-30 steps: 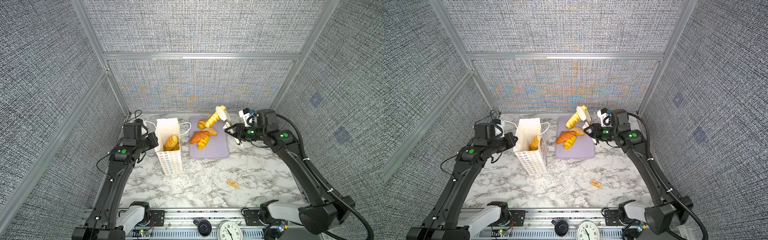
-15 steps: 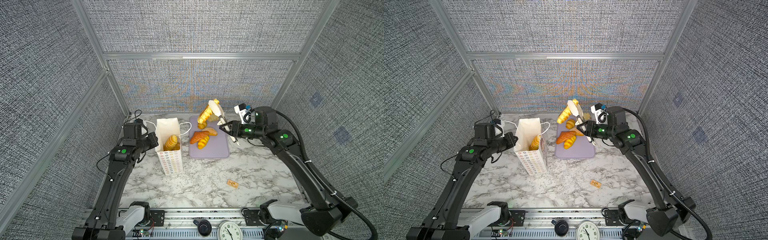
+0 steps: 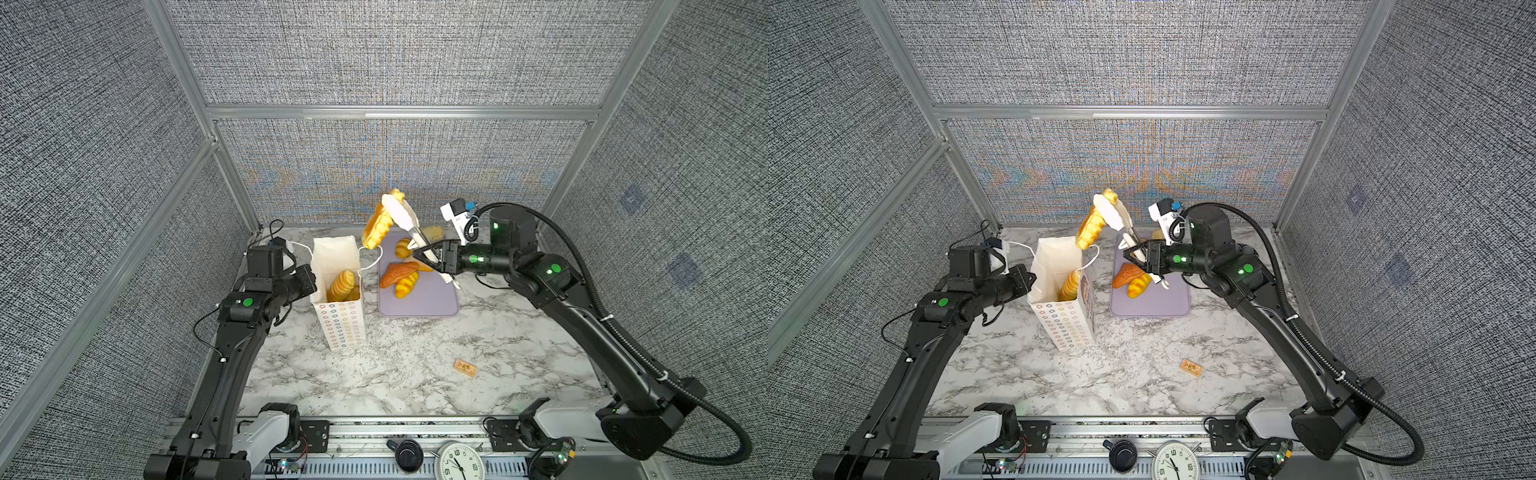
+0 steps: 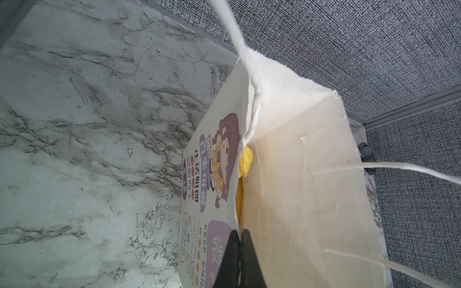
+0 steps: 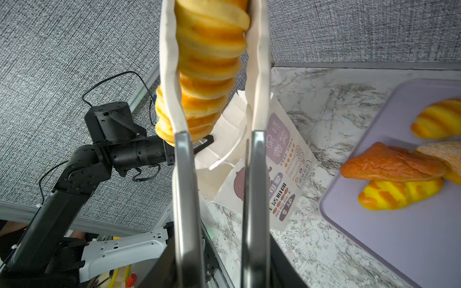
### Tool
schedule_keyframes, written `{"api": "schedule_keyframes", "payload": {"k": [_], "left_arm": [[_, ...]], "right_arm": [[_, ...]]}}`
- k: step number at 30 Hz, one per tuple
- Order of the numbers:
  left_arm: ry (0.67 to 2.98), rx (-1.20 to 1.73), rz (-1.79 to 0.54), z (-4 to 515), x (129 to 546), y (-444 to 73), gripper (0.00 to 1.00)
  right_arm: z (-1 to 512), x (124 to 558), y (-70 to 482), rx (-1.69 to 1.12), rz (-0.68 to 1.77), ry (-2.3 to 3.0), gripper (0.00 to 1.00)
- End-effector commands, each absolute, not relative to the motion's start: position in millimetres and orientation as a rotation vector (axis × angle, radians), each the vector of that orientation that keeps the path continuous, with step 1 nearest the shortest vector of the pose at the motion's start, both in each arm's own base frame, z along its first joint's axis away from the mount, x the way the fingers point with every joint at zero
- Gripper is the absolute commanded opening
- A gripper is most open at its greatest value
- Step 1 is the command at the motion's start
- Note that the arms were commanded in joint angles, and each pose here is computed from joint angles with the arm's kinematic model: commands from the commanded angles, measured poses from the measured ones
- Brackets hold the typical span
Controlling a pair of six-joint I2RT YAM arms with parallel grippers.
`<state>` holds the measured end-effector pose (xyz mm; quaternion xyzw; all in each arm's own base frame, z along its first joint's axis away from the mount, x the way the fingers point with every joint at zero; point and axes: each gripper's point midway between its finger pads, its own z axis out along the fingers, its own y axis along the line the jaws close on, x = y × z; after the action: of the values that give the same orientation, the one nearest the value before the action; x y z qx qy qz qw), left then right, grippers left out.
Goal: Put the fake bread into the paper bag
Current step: 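Swing the tongs with the pastry toward the bag held by the left gripper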
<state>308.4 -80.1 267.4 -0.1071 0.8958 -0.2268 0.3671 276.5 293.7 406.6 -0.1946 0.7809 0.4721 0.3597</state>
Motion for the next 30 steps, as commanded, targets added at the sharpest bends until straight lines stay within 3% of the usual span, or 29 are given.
{"api": "schedule_keyframes", "payload": {"k": [1, 30], "left_arm": [[2.287, -0.270, -0.596, 272.4, 309.8, -81.5, 0.00], [2.287, -0.268, -0.596, 270.7, 307.4, -81.1, 0.00]], "right_arm": [[414.4, 273.9, 302.5, -0.579, 1.160, 1.966, 0.42], [360.6, 261.6, 362.9, -0.871, 0.659, 2.084, 0.42]]}}
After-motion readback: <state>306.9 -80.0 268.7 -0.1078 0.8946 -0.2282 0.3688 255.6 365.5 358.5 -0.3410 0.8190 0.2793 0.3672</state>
